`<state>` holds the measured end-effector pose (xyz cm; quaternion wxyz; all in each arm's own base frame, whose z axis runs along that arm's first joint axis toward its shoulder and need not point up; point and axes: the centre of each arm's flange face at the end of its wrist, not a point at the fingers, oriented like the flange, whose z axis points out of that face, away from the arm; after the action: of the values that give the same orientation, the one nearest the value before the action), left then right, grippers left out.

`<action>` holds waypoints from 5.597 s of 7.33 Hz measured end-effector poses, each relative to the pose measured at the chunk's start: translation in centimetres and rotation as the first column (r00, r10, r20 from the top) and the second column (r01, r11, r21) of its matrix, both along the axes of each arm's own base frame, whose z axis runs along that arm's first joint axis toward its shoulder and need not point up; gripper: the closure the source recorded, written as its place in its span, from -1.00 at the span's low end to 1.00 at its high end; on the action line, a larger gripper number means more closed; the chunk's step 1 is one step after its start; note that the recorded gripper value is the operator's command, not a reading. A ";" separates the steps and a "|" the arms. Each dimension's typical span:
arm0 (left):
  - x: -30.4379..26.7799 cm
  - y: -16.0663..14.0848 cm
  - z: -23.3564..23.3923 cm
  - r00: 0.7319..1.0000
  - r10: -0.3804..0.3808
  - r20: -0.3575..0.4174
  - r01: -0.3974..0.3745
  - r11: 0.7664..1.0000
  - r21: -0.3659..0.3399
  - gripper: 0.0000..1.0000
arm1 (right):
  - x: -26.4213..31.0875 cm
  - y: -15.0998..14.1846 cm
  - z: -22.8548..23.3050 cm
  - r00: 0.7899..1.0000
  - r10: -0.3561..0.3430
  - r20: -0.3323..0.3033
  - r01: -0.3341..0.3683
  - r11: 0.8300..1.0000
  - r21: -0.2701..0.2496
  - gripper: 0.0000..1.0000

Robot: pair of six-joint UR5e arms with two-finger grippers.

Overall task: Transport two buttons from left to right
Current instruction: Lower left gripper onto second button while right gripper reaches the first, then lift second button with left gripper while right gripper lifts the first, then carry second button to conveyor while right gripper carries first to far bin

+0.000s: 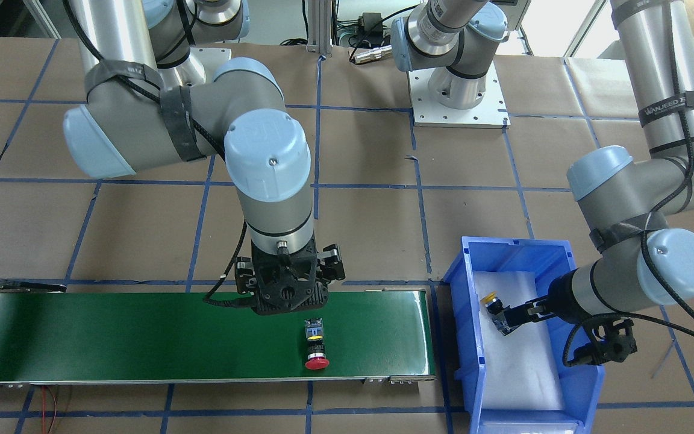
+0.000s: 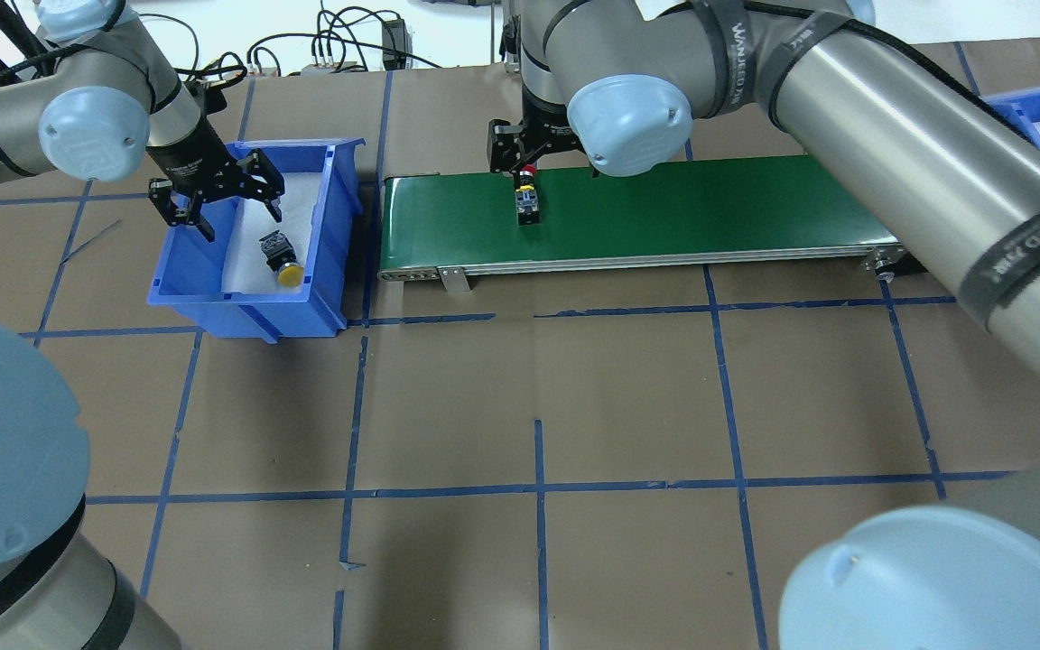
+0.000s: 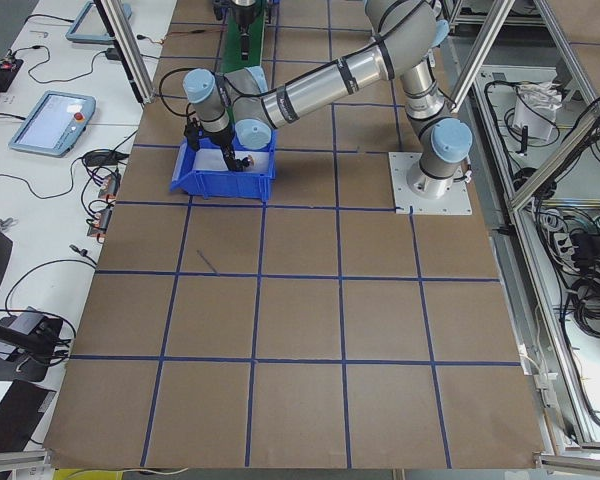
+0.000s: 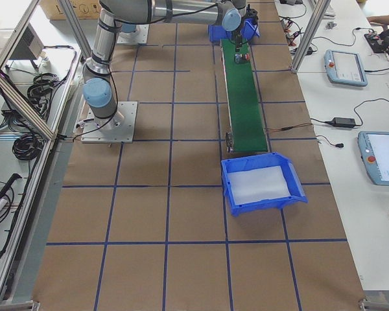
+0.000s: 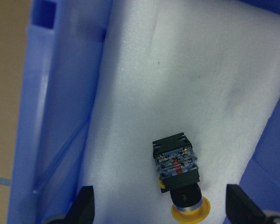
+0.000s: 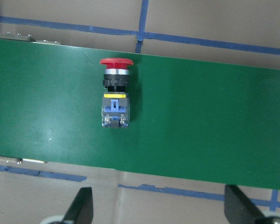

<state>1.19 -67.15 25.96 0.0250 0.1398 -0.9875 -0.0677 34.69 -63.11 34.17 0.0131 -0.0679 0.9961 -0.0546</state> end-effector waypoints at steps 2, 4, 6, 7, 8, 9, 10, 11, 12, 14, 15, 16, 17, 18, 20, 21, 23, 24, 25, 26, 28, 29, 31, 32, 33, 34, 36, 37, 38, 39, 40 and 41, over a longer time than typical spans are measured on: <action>-0.5 0.0 -0.9 1.000 0.016 -0.001 -0.016 1.000 0.016 -0.97 | 0.7 -1.5 -3.1 1.000 -0.002 -0.015 0.002 1.000 0.007 -1.00; -0.6 0.2 -3.1 1.000 0.020 -0.006 -0.019 0.998 0.053 -0.95 | 0.5 -2.3 -5.6 0.999 -0.001 -0.045 0.002 1.000 0.015 -1.00; -0.6 0.3 -4.1 1.000 0.022 -0.011 -0.021 0.997 0.069 -0.82 | 0.5 -2.5 -6.6 0.999 0.001 -0.052 0.000 1.000 0.024 -0.93; -0.6 0.2 -4.4 1.000 0.022 -0.013 -0.021 0.997 0.074 -0.81 | 0.5 -2.6 -7.0 0.999 0.002 -0.053 -0.001 1.000 0.029 -0.82; -0.7 0.2 -5.0 1.000 0.020 -0.015 -0.019 0.996 0.082 -0.61 | 0.5 -2.6 -7.4 0.999 0.003 -0.054 -0.001 0.999 0.034 -0.56; -0.8 0.1 -5.5 1.000 0.018 -0.016 -0.017 0.996 0.089 -0.20 | 0.5 -2.7 -7.7 0.999 0.004 -0.054 -0.002 0.999 0.038 -0.22; -0.8 0.1 -5.7 1.000 0.017 -0.016 -0.015 0.996 0.092 0.19 | 0.5 -2.7 -7.9 0.998 0.006 -0.055 -0.003 0.999 0.044 0.04; -0.8 0.0 -5.8 1.000 0.016 -0.015 -0.015 0.996 0.091 0.36 | 0.5 -2.6 -8.0 0.998 0.008 -0.057 -0.005 0.999 0.050 0.42; -0.7 -0.1 -5.4 1.000 0.016 -0.014 -0.015 0.996 0.084 0.43 | 0.4 -2.5 -8.0 0.998 0.016 -0.061 -0.012 0.998 0.054 0.77; -0.5 -0.4 -3.4 1.000 0.013 -0.007 -0.012 0.999 0.051 0.47 | 0.1 -2.4 -7.5 0.996 0.058 -0.073 -0.052 0.996 0.073 0.85; -0.5 -0.3 -2.1 1.000 0.010 0.000 -0.010 0.999 0.033 0.47 | -0.5 -2.4 -6.9 0.994 0.077 -0.078 -0.071 0.994 0.083 0.85; -0.6 0.1 -0.3 1.000 0.009 0.009 -0.009 1.000 0.014 0.47 | -1.2 -2.4 -5.7 0.992 0.092 -0.083 -0.084 0.993 0.086 0.85; -0.7 0.6 1.9 1.000 0.008 0.015 -0.008 1.000 -0.004 0.48 | -2.3 -2.2 -3.9 0.990 0.108 -0.095 -0.100 0.991 0.085 0.85; -0.9 1.3 4.4 1.000 0.007 0.021 -0.006 1.000 -0.026 0.48 | -4.4 -2.1 -1.6 0.986 0.124 -0.108 -0.114 0.989 0.090 0.85; -2.0 2.9 9.5 1.000 -0.002 0.030 0.005 0.997 -0.071 0.48 | -11.1 -1.9 3.0 0.983 0.144 -0.116 -0.130 0.984 0.119 0.85; -3.6 3.5 12.3 0.999 -0.022 0.037 0.026 0.995 -0.099 0.48 | -14.8 -1.6 5.3 0.981 0.157 -0.117 -0.141 0.981 0.132 0.85; -8.2 3.6 16.1 0.997 -0.056 0.046 0.063 0.987 -0.151 0.48 | -22.4 -0.3 9.5 0.975 0.189 -0.113 -0.171 0.973 0.154 0.85; -11.1 3.6 17.3 0.997 -0.061 0.041 0.068 0.982 -0.178 0.48 | -27.0 0.5 10.6 0.972 0.212 -0.106 -0.192 0.966 0.171 0.85; -13.8 3.6 18.1 0.997 -0.071 0.042 0.078 0.977 -0.198 0.48 | -32.5 1.9 10.7 0.971 0.219 -0.093 -0.198 0.961 0.193 0.85; -15.8 3.4 18.0 0.996 -0.077 0.043 0.084 0.974 -0.209 0.48 | -37.9 3.7 10.4 0.975 0.207 -0.079 -0.187 0.959 0.212 0.84; -19.2 2.1 15.9 0.996 -0.083 0.042 0.091 0.969 -0.229 0.48 | -46.3 6.2 10.1 0.985 0.161 -0.069 -0.142 0.964 0.224 0.84; -20.8 1.3 14.1 0.996 -0.080 0.039 0.087 0.968 -0.236 0.46 | -49.5 7.0 10.0 0.988 0.135 -0.073 -0.115 0.967 0.229 0.84; -24.5 0.0 9.6 0.996 -0.087 0.035 0.093 0.966 -0.241 0.46 | -55.1 8.3 10.1 0.993 0.079 -0.082 -0.059 0.973 0.222 0.84; -25.9 -0.5 7.7 0.995 -0.093 0.034 0.099 0.965 -0.244 0.46 | -57.5 8.6 10.0 0.994 0.055 -0.090 -0.035 0.977 0.211 0.83; -27.0 -0.6 6.4 0.995 -0.092 0.032 0.097 0.966 -0.242 0.46 | -59.3 8.3 9.3 0.994 0.040 -0.097 -0.020 0.979 0.203 0.83; -27.8 -0.4 5.7 0.995 -0.093 0.032 0.098 0.967 -0.236 0.46 | -60.8 7.3 8.2 0.994 0.034 -0.104 -0.013 0.981 0.194 0.83; -28.7 0.1 5.0 0.994 -0.099 0.036 0.105 0.969 -0.222 0.46 | -63.3 4.4 6.1 0.994 0.032 -0.108 -0.012 0.982 0.186 0.83; -28.8 0.2 4.7 0.994 -0.099 0.036 0.105 0.970 -0.218 0.09 | -64.3 3.2 5.4 0.993 0.036 -0.109 -0.015 0.983 0.184 0.83; -28.8 0.1 4.5 0.995 -0.097 0.037 0.102 0.971 -0.216 -0.80 | -65.2 2.1 4.7 0.993 0.040 -0.109 -0.019 0.983 0.184 0.83; -28.8 0.1 4.2 0.995 -0.094 0.037 0.100 0.972 -0.213 -1.00 | -66.0 1.4 4.0 0.993 0.041 -0.107 -0.021 0.982 0.187 0.83; -28.7 -0.1 4.1 0.995 -0.091 0.037 0.097 0.972 -0.212 -1.00 | -67.0 0.7 3.0 0.994 0.039 -0.104 -0.018 0.982 0.190 0.82; -28.5 -0.2 4.1 0.996 -0.087 0.036 0.093 0.972 -0.214 -1.00 | -68.0 0.1 1.8 0.994 0.035 -0.100 -0.015 0.981 0.194 0.82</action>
<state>-27.32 -67.32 30.07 0.0239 0.0922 -0.9946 0.0404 -33.36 -62.98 35.94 -0.0309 -0.0815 0.9951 0.0459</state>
